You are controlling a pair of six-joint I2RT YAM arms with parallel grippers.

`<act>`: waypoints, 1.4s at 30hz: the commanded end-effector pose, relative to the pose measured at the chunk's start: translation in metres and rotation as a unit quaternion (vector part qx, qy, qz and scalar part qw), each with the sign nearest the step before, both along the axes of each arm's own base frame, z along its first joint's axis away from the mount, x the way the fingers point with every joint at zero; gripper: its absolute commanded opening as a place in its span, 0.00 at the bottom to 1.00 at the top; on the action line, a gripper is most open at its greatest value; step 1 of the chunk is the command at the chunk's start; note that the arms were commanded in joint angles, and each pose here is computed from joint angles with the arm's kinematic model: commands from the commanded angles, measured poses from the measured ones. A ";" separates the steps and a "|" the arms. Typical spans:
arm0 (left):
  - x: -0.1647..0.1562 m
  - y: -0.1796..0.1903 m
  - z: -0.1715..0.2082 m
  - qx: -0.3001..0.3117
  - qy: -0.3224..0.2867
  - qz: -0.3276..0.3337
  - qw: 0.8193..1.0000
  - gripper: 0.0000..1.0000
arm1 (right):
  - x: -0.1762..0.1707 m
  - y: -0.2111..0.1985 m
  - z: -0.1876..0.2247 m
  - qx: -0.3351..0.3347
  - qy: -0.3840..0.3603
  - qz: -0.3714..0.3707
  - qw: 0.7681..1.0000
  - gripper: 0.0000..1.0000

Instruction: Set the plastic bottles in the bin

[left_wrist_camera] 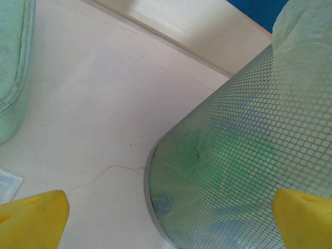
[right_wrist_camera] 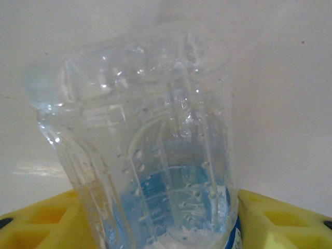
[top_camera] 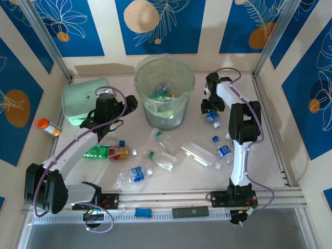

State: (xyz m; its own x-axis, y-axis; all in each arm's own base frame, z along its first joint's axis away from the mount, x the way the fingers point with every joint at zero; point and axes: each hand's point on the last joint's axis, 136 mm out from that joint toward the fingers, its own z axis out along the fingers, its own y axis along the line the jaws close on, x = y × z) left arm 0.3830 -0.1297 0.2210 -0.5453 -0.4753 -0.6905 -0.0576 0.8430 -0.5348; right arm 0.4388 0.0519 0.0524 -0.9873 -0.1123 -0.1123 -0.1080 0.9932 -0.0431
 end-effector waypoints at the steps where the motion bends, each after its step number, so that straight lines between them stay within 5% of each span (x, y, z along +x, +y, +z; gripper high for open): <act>1: 0.004 0.002 0.018 -0.014 -0.025 0.001 1.000 1.00 | 0.001 0.012 0.030 0.062 -0.034 -0.023 0.997 0.54; 9: 0.012 0.011 0.012 -0.028 -0.023 0.006 0.999 1.00 | -0.001 0.032 0.125 0.192 -0.135 -0.048 0.971 0.52; 21: 0.014 0.022 -0.003 -0.043 -0.014 0.005 0.999 1.00 | -0.012 0.067 0.272 0.344 -0.285 -0.044 0.894 0.48; 30: 0.010 0.030 -0.001 -0.021 -0.027 -0.001 0.999 1.00 | -0.026 0.118 0.375 0.373 -0.395 0.043 0.839 0.47; 37: 0.002 0.036 0.003 -0.006 -0.034 -0.001 0.999 1.00 | -0.018 0.188 0.400 0.339 -0.428 0.131 0.827 0.47; 42: -0.006 0.043 0.005 0.011 -0.038 0.003 0.999 1.00 | 0.001 0.233 0.374 0.323 -0.392 0.158 0.847 0.48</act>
State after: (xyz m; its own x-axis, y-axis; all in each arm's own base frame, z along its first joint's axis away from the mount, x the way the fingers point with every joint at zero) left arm 0.3828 -0.0944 0.2225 -0.5018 -0.4859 -0.7156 -0.0287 0.8362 -0.5476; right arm 0.4210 0.2745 0.4716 -0.4389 0.0639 -0.8962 -0.6062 0.7152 0.3479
